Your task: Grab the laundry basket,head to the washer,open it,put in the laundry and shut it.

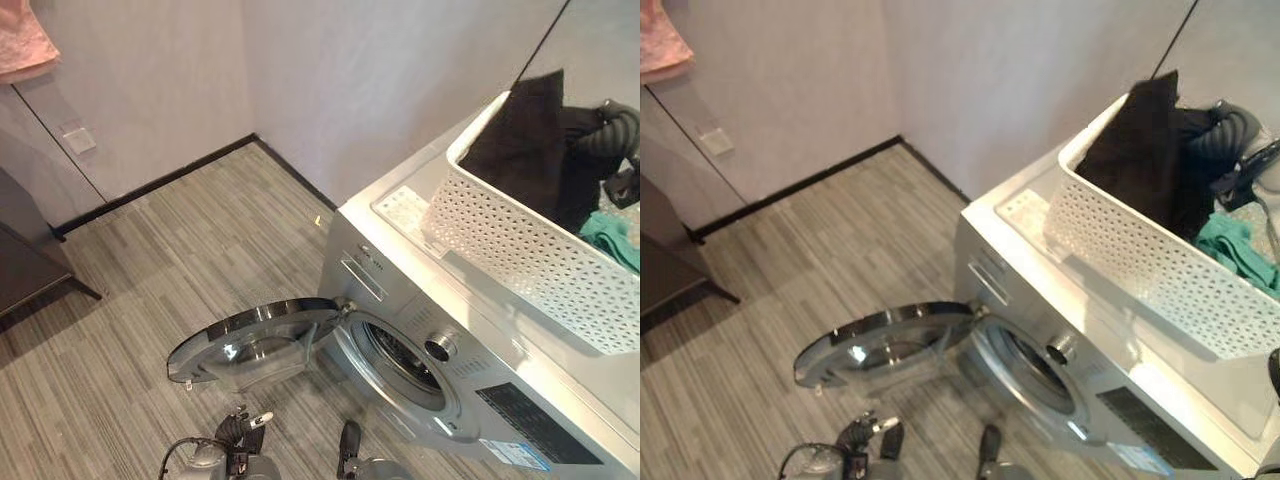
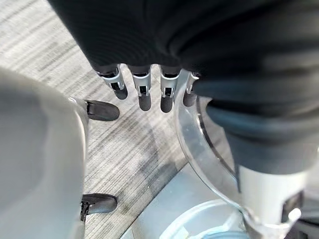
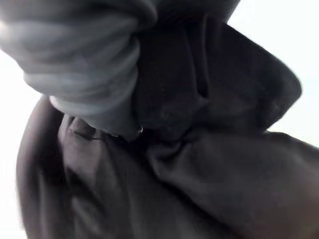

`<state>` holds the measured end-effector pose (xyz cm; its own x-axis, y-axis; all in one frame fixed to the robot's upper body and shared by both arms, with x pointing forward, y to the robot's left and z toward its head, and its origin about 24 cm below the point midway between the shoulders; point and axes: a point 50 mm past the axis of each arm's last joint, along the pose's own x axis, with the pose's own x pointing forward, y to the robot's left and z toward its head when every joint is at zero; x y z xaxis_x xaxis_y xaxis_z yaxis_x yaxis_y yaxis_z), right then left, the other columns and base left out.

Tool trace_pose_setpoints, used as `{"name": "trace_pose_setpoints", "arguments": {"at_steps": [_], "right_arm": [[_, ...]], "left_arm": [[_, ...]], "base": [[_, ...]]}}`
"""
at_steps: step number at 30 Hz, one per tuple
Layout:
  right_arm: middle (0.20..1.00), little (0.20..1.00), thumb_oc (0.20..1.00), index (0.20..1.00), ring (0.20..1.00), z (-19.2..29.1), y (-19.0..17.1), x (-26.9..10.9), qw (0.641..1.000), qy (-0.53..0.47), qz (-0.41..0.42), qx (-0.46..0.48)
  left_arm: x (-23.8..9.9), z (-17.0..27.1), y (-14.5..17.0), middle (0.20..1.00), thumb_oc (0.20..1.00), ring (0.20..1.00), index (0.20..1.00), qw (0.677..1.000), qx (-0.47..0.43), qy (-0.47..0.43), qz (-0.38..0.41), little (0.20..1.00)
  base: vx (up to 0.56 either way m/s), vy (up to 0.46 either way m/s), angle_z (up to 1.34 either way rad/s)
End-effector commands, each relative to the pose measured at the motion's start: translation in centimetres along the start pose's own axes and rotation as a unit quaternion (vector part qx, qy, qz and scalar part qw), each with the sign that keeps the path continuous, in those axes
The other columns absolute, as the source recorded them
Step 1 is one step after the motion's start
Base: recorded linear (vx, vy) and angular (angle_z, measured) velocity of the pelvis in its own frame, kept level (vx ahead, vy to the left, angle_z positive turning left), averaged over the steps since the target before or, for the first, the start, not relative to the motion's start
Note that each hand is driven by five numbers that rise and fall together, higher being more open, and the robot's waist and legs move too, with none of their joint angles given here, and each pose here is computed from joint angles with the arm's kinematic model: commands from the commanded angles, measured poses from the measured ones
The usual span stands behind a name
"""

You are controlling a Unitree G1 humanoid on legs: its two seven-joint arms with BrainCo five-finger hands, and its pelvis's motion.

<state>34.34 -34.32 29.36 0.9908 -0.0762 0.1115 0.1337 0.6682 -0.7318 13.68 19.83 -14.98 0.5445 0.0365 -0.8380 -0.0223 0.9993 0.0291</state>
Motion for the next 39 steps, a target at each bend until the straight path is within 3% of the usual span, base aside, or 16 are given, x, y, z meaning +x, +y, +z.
{"name": "trace_pose_setpoints", "arguments": {"at_steps": [1, 11, 19, 25, 29, 39], "right_arm": [[0.200, 0.200, 0.200, 0.200, 0.200, 2.8, -4.7, -1.5, 0.990, -0.084, -0.104, 0.043], [0.200, 0.200, 0.200, 0.200, 0.200, 5.8, -7.3, -2.3, 0.955, -0.153, -0.238, 0.087], [0.200, 0.200, 0.200, 0.200, 0.200, 7.2, -6.7, -2.0, 0.936, -0.180, -0.290, 0.087], [0.200, 0.200, 0.200, 0.200, 0.200, 9.8, -7.5, -4.4, 0.895, -0.240, -0.376, 0.014], [0.200, 0.200, 0.200, 0.200, 0.200, 11.8, -8.7, -7.0, 0.847, -0.274, -0.452, -0.054], [0.200, 0.200, 0.200, 0.200, 0.200, 14.1, -8.4, -9.8, 0.799, -0.321, -0.497, -0.104]], "left_arm": [[-0.1, -0.6, 1.4, 1.000, 1.000, 1.000, 1.000, 0.999, 0.034, 0.016, 0.011, 1.000], [-0.2, -0.8, 1.6, 1.000, 1.000, 1.000, 1.000, 0.999, 0.031, 0.019, 0.034, 1.000], [0.1, -0.1, 0.7, 1.000, 1.000, 1.000, 1.000, 0.998, 0.048, 0.008, 0.027, 1.000], [0.3, 0.6, 0.2, 1.000, 1.000, 1.000, 1.000, 0.997, 0.066, -0.001, 0.028, 1.000], [0.4, 1.0, 0.3, 1.000, 1.000, 1.000, 1.000, 0.997, 0.073, -0.008, 0.031, 1.000], [0.1, 0.2, 1.1, 1.000, 1.000, 1.000, 1.000, 0.997, 0.060, 0.002, 0.048, 1.000]], "base": [[0.01, 0.045, -0.18], [0.01, 0.040, -0.06], [-0.01, 0.051, -0.07], [-0.01, 0.054, 0.00], [-0.02, 0.066, 0.00], [-0.04, 0.110, -0.23]]}}
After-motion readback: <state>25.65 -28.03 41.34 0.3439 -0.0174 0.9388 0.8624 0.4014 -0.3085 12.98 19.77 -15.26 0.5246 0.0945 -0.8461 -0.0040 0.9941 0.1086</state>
